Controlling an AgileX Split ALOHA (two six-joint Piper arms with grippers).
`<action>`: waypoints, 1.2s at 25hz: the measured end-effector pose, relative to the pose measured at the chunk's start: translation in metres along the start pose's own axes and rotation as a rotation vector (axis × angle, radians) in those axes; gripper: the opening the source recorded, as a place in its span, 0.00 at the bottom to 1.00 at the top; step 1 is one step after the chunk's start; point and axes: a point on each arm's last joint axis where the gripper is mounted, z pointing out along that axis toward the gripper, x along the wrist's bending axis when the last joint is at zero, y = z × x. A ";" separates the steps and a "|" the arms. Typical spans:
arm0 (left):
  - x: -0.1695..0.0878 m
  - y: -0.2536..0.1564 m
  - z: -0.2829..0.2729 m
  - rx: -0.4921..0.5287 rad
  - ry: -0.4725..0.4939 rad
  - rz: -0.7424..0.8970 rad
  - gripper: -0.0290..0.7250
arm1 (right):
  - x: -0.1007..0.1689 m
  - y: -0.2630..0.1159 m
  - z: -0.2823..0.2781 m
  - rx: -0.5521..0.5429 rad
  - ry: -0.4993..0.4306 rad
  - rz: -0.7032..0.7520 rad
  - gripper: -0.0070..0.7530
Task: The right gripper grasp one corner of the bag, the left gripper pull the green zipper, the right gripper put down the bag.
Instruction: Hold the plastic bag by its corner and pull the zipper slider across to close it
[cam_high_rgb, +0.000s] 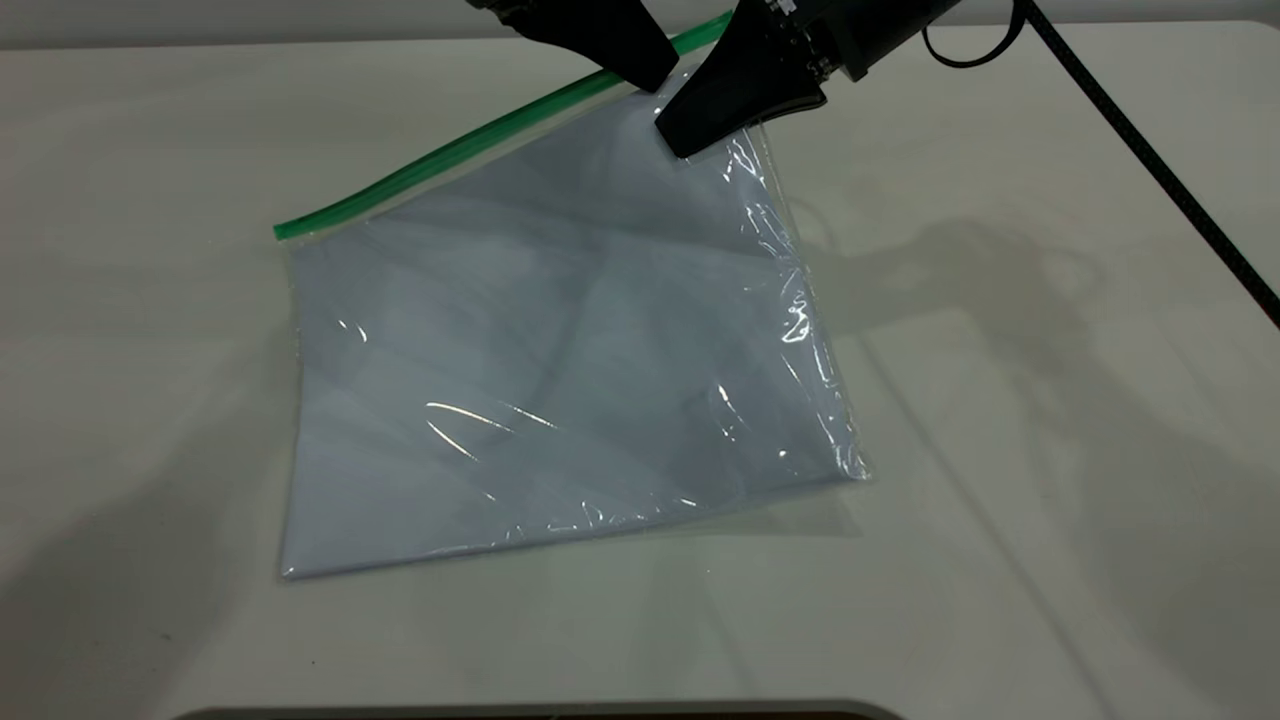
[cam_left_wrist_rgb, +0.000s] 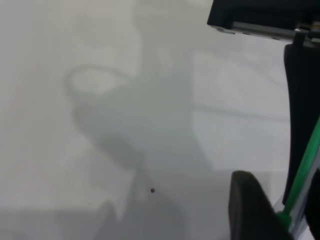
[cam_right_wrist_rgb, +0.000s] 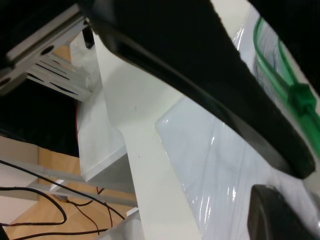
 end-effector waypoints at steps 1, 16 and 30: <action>0.000 0.000 0.000 -0.001 0.002 0.000 0.41 | 0.000 0.000 0.000 0.000 0.000 0.000 0.05; 0.004 0.006 -0.002 -0.045 0.044 0.022 0.11 | -0.003 0.007 -0.023 -0.042 -0.054 -0.005 0.05; 0.027 -0.012 -0.029 -0.048 0.047 -0.027 0.11 | -0.007 0.019 -0.060 -0.236 -0.055 0.022 0.05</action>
